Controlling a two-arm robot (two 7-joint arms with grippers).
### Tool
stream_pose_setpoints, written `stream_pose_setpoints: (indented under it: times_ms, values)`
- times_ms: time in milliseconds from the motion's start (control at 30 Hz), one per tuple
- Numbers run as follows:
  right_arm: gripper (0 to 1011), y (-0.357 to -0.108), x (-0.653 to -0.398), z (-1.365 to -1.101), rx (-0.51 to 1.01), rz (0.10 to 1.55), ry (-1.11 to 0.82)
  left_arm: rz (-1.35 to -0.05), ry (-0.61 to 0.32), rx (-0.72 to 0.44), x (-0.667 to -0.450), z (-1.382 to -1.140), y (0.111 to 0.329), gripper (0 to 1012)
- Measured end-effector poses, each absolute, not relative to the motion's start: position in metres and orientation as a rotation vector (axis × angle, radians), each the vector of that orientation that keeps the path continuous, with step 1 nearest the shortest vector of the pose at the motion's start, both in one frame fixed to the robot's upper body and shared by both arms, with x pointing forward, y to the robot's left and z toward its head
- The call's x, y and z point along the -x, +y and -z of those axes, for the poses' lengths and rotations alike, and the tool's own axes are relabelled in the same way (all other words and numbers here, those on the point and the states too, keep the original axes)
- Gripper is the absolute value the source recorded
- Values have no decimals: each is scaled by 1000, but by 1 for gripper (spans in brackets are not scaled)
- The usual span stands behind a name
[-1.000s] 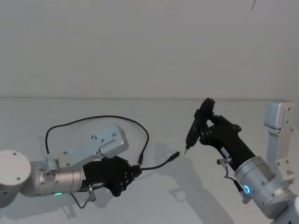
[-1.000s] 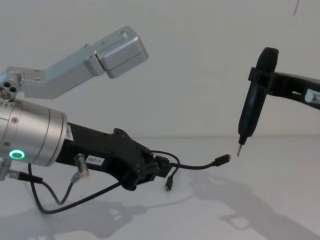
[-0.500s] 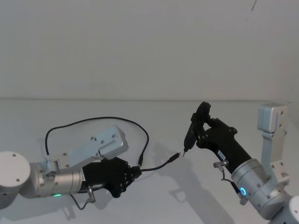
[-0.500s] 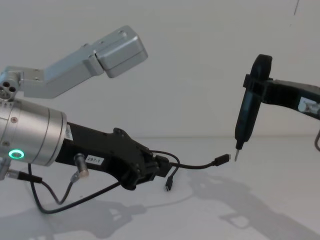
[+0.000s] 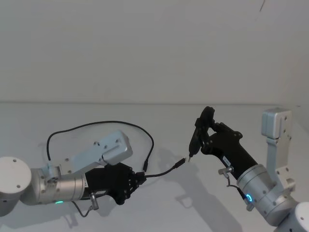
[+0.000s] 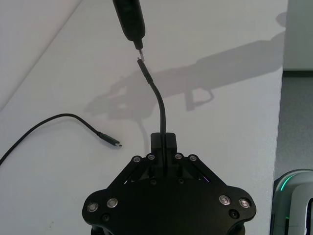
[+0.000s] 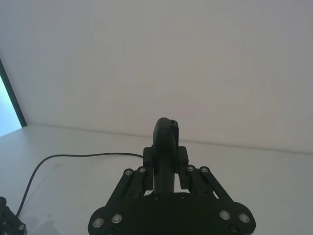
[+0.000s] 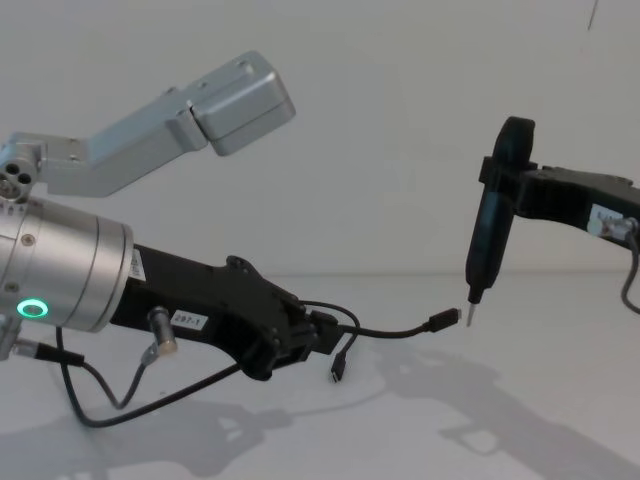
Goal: Pick up the data cable with the one hand.
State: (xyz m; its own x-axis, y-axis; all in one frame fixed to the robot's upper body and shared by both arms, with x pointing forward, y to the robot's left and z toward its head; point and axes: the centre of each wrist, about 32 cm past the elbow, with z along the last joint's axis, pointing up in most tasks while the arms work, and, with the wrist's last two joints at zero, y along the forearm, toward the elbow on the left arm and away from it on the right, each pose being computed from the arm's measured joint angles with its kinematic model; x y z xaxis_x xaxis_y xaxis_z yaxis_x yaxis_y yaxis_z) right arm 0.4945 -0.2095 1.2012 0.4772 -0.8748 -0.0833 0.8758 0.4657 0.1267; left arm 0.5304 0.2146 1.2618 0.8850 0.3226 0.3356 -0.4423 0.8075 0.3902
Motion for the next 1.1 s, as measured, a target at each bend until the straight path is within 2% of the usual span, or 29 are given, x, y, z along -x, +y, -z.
stream_pose_setpoints:
  times_ms: [1100]
  values:
    - [279,-210,-500,-1201,-155,1067,-18,-414,-260,-478,-530,-1262,215,38]
